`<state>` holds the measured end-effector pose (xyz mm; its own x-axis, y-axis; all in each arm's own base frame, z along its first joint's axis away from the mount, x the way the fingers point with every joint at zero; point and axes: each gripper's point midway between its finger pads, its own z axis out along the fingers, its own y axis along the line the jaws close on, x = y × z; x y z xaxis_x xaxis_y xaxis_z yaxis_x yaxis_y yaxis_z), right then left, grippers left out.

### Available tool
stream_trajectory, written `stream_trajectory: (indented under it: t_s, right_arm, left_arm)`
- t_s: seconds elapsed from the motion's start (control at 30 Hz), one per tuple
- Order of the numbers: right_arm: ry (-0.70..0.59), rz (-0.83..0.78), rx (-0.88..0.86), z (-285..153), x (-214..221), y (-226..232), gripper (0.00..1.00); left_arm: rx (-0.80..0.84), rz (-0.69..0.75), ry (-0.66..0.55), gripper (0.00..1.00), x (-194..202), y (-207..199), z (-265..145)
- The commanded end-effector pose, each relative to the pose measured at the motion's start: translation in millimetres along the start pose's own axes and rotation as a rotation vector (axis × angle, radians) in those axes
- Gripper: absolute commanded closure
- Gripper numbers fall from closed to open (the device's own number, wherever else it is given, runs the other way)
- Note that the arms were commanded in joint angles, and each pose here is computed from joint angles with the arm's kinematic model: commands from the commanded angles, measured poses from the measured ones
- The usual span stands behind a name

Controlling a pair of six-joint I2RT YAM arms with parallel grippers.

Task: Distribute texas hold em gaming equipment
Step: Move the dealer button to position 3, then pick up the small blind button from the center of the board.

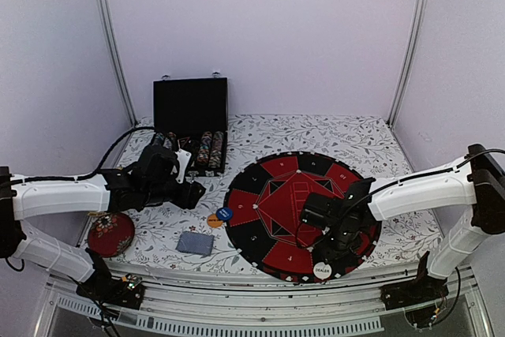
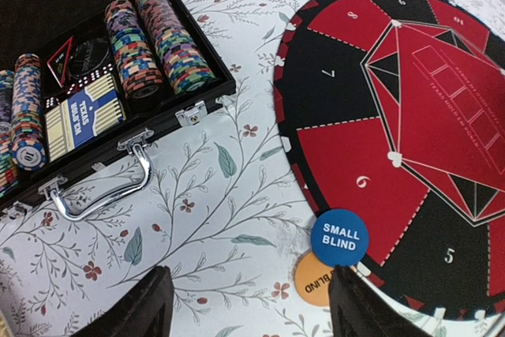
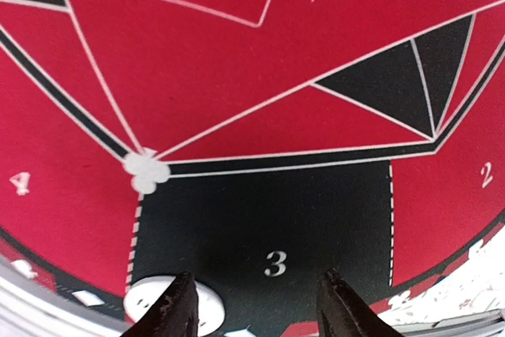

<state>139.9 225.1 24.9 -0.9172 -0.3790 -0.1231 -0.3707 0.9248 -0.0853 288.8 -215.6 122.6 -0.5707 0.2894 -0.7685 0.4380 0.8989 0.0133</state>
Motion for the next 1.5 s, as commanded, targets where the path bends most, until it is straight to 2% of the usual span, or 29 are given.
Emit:
stream_trajectory:
  t_s: [0.0, 0.17, 0.27, 0.33, 0.4, 0.47, 0.57, 0.67, 0.73, 0.8, 0.9, 0.97, 1.07, 1.1, 1.13, 1.27, 1.47]
  right_arm:
    - [-0.016, 0.012, -0.060, -19.9, -7.1, 3.8, 0.44]
    - [-0.080, 0.029, -0.168, -43.2, -27.3, 18.9, 0.36]
    - [-0.181, 0.021, -0.277, -69.8, -54.1, 34.2, 0.23]
    - [-0.265, 0.009, -0.428, -92.5, -75.3, 50.4, 0.12]
    - [-0.343, -0.016, -0.624, -112.3, -93.9, 68.0, 0.08]
    - [-0.403, -0.035, -0.775, -127.4, -112.8, 81.2, 0.07]
    - [-0.443, -0.068, -0.863, -133.9, -143.4, 100.9, 0.10]
    - [-0.430, -0.126, -0.915, -123.2, -170.6, 127.1, 0.16]
    - [-0.425, -0.153, -0.975, -117.7, -186.8, 142.5, 0.22]
    - [-0.393, -0.147, -1.039, -108.4, -199.7, 149.8, 0.27]
    - [-0.379, -0.094, -1.116, -94.9, -218.0, 149.0, 0.32]
    - [-0.359, -0.048, -1.098, -81.1, -225.5, 145.7, 0.36]
    - [-0.343, -0.038, -1.027, -63.2, -227.7, 141.7, 0.37]
    - [-0.341, -0.035, -1.006, -59.2, -226.0, 139.5, 0.37]
    - [-0.343, -0.034, -0.985, -55.7, -224.1, 136.1, 0.37]
    - [-0.362, -0.028, -0.925, -52.4, -218.0, 124.4, 0.37]
    - [-0.375, -0.043, -0.909, -57.4, -216.1, 120.0, 0.37]
  left_arm:
    - [0.007, 0.005, -0.005, 0.30, -6.9, -1.0, 0.4]
    - [0.014, -0.002, -0.003, 0.29, -5.8, -2.4, 1.6]
    - [0.032, -0.015, 0.013, 0.29, -2.9, -5.9, 4.4]
    - [0.040, -0.024, 0.029, 0.28, 0.7, -7.8, 5.8]
    - [0.051, -0.026, 0.045, 0.26, 4.8, -10.1, 6.8]
    - [0.064, -0.032, 0.061, 0.23, 7.4, -12.8, 8.2]
    - [0.122, -0.057, 0.105, 0.21, 12.5, -24.5, 12.0]
    - [0.182, -0.089, 0.156, 0.22, 21.7, -37.1, 19.8]
    - [0.204, -0.101, 0.183, 0.27, 28.4, -41.9, 25.2]
    - [0.223, -0.102, 0.193, 0.29, 32.2, -44.6, 28.8]
    - [0.281, -0.046, 0.177, 0.27, 31.8, -54.0, 32.5]
    - [0.287, 0.022, 0.183, 0.21, 29.4, -58.0, 38.8]
    - [0.270, 0.080, 0.264, 0.12, 37.5, -59.4, 54.2]
    - [0.285, 0.094, 0.295, 0.03, 42.8, -63.3, 58.7]
    - [0.291, 0.107, 0.327, 0.02, 49.6, -66.9, 64.7]
    - [0.232, 0.182, 0.399, 0.02, 66.3, -69.3, 80.0]
    - [0.162, 0.215, 0.457, 0.09, 77.0, -66.4, 87.9]
